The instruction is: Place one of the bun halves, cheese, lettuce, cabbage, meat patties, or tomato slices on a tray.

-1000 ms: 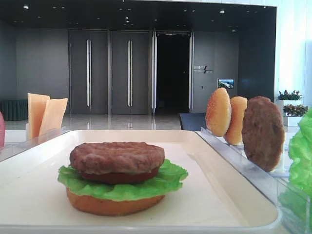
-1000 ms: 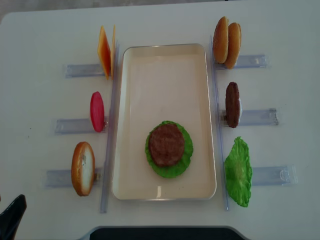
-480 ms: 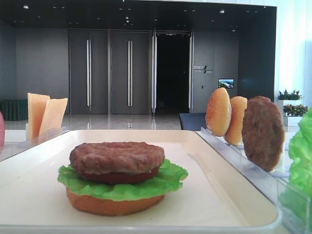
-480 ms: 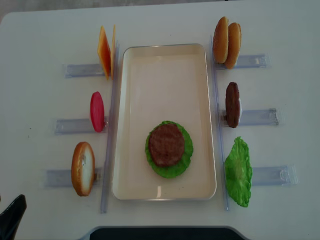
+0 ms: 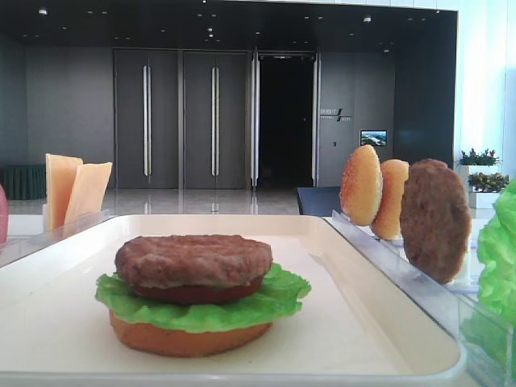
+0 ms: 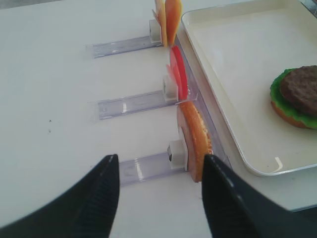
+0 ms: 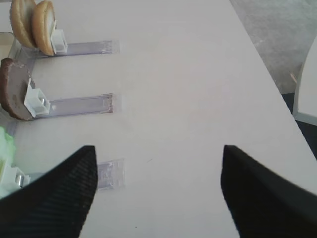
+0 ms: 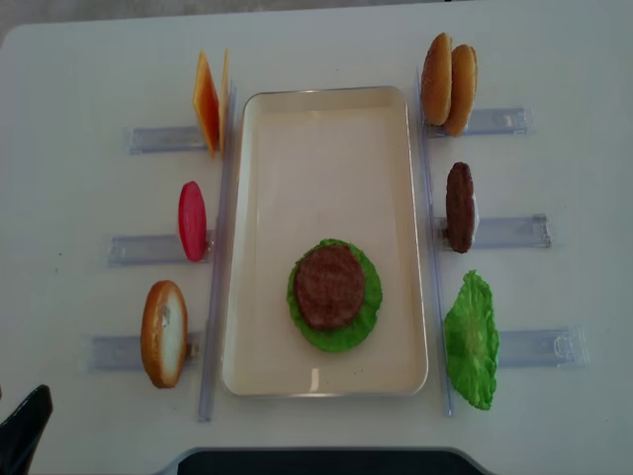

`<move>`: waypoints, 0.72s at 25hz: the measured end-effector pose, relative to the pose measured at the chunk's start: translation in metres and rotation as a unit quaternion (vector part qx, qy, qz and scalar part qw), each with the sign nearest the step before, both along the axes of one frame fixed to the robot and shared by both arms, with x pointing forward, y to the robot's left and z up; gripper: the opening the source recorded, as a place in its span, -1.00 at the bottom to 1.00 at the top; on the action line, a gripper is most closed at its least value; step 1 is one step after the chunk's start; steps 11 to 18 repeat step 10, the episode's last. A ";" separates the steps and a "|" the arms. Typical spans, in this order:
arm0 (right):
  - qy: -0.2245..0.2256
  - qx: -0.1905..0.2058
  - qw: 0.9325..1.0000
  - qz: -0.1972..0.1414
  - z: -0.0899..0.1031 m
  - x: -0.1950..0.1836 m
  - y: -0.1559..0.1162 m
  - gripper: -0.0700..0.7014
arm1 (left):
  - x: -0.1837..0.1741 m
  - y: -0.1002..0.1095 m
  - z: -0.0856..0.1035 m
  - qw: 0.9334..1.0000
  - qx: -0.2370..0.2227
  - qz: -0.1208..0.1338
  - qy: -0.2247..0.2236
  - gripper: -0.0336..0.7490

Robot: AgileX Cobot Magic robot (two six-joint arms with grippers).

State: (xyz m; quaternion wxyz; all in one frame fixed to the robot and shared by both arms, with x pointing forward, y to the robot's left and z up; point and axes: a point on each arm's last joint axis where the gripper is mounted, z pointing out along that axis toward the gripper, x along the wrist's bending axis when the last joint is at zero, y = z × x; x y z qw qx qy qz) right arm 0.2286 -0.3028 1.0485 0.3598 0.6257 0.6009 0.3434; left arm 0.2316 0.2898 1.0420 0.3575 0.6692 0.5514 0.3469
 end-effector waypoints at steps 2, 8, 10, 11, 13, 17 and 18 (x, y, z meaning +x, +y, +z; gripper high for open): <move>0.000 0.000 1.000 0.000 0.000 0.000 0.000 0.47 | 0.000 0.000 0.000 1.000 0.000 0.000 0.000 0.13; 0.000 0.000 1.000 0.000 0.000 0.000 0.000 0.47 | 0.000 0.000 0.000 1.000 0.000 0.000 0.000 0.13; 0.000 0.000 1.000 0.000 0.000 0.000 0.000 0.47 | 0.000 0.000 0.000 1.000 0.000 0.000 0.000 0.13; 0.000 0.000 1.000 0.000 0.000 0.000 0.000 0.47 | 0.000 0.000 0.000 1.000 0.000 0.000 0.000 0.13; 0.000 0.000 1.000 0.000 0.000 0.000 0.000 0.47 | 0.000 0.000 0.000 1.000 0.000 0.000 0.000 0.13; 0.000 0.000 1.000 0.000 0.000 0.000 0.000 0.47 | 0.000 0.000 0.000 1.000 0.000 0.000 0.000 0.13; 0.000 0.000 1.000 0.000 0.000 0.000 0.000 0.47 | 0.000 0.000 0.000 1.000 0.000 0.000 0.000 0.13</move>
